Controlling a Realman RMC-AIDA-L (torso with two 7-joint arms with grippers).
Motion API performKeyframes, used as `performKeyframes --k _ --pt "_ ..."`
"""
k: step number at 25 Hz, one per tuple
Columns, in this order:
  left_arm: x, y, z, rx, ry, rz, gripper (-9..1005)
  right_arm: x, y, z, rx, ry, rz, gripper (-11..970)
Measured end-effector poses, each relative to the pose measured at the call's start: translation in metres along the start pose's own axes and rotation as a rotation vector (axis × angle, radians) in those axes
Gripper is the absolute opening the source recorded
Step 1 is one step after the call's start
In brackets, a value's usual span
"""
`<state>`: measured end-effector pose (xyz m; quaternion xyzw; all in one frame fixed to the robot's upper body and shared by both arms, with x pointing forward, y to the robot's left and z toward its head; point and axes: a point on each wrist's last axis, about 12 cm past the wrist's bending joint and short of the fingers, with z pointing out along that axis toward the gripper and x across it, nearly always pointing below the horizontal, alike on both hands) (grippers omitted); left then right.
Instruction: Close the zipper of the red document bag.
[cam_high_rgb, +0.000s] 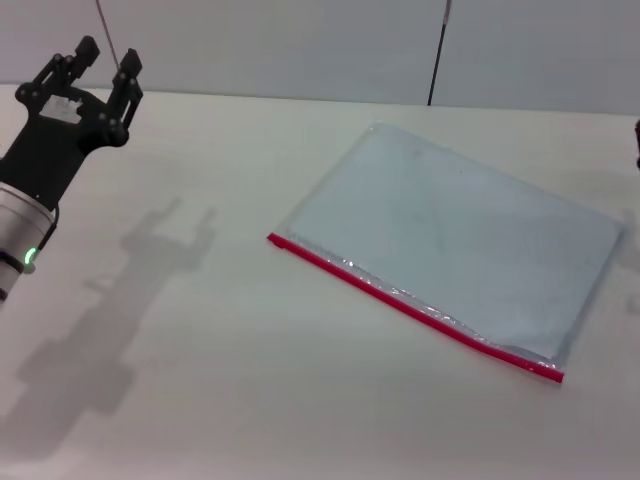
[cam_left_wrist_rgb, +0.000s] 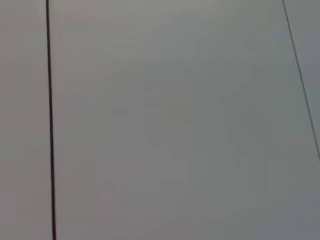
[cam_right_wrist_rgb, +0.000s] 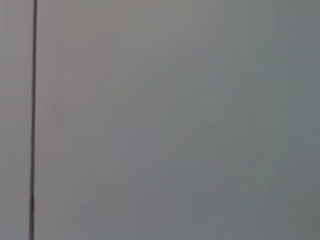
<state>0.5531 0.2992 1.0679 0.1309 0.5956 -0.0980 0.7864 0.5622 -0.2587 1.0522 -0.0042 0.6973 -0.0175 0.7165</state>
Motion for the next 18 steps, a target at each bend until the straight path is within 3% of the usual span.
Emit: performKeyframes --k 18 --pt "0.007 -0.001 0.002 -0.006 0.057 -0.009 482 0.001 0.019 0.000 -0.057 0.009 0.008 517"
